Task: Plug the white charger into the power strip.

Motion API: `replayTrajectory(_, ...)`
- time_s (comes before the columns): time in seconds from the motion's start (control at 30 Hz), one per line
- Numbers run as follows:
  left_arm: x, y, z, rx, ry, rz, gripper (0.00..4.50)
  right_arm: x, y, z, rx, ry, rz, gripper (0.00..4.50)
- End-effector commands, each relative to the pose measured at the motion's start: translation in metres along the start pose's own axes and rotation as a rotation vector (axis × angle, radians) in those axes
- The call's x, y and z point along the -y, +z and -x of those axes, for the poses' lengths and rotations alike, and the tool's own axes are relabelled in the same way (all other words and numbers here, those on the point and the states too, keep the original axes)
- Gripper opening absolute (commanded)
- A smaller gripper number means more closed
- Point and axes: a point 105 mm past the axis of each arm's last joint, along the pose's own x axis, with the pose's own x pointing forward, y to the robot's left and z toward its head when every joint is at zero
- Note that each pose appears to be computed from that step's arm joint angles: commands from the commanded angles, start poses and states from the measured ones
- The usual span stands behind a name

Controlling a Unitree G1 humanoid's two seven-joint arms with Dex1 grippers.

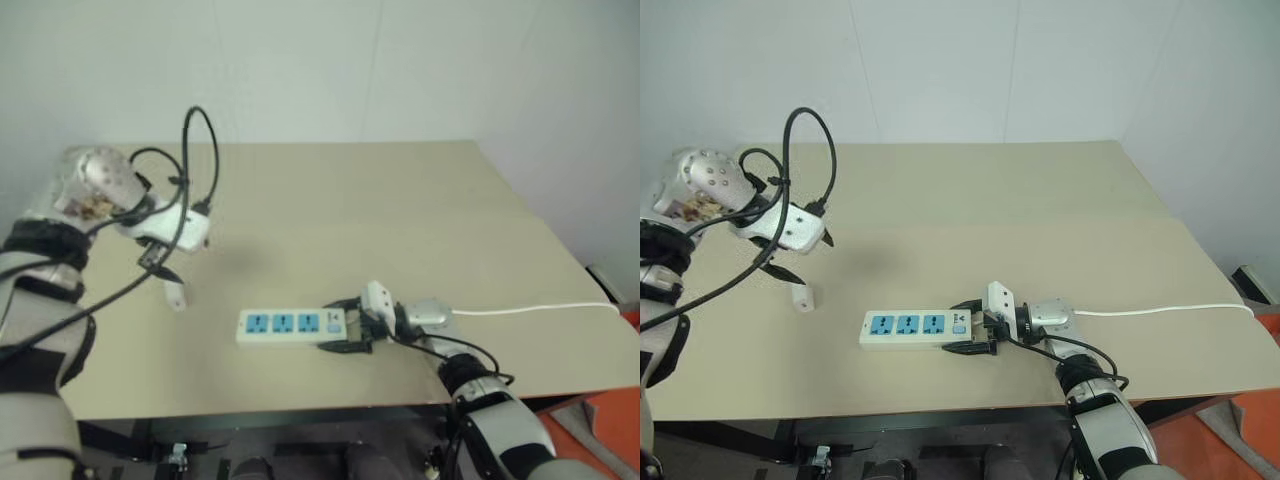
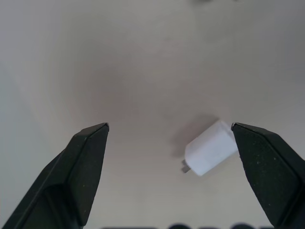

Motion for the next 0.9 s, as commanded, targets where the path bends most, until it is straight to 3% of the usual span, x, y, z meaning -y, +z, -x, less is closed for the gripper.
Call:
replayTrajectory(0.03, 0.002, -0.004, 0.017, -0.049, 0.002, -0.114, 4.50, -0.004, -0.010, 0.000, -0.028, -0.006, -0.041, 3.41)
replayTrajectory(0.53, 0.028, -0.007, -0.003, -0.092, -0.167, -0.339, 4.50, -0.002, -0.009, 0.000, -0.032, -0.016, -0.060, 3.41)
replayTrajectory(0.9, 0.035, -0.016, -0.022, -0.162, -0.181, -0.457, 4.50, -0.001, -0.010, 0.003, -0.042, -0.034, -0.071, 3.41)
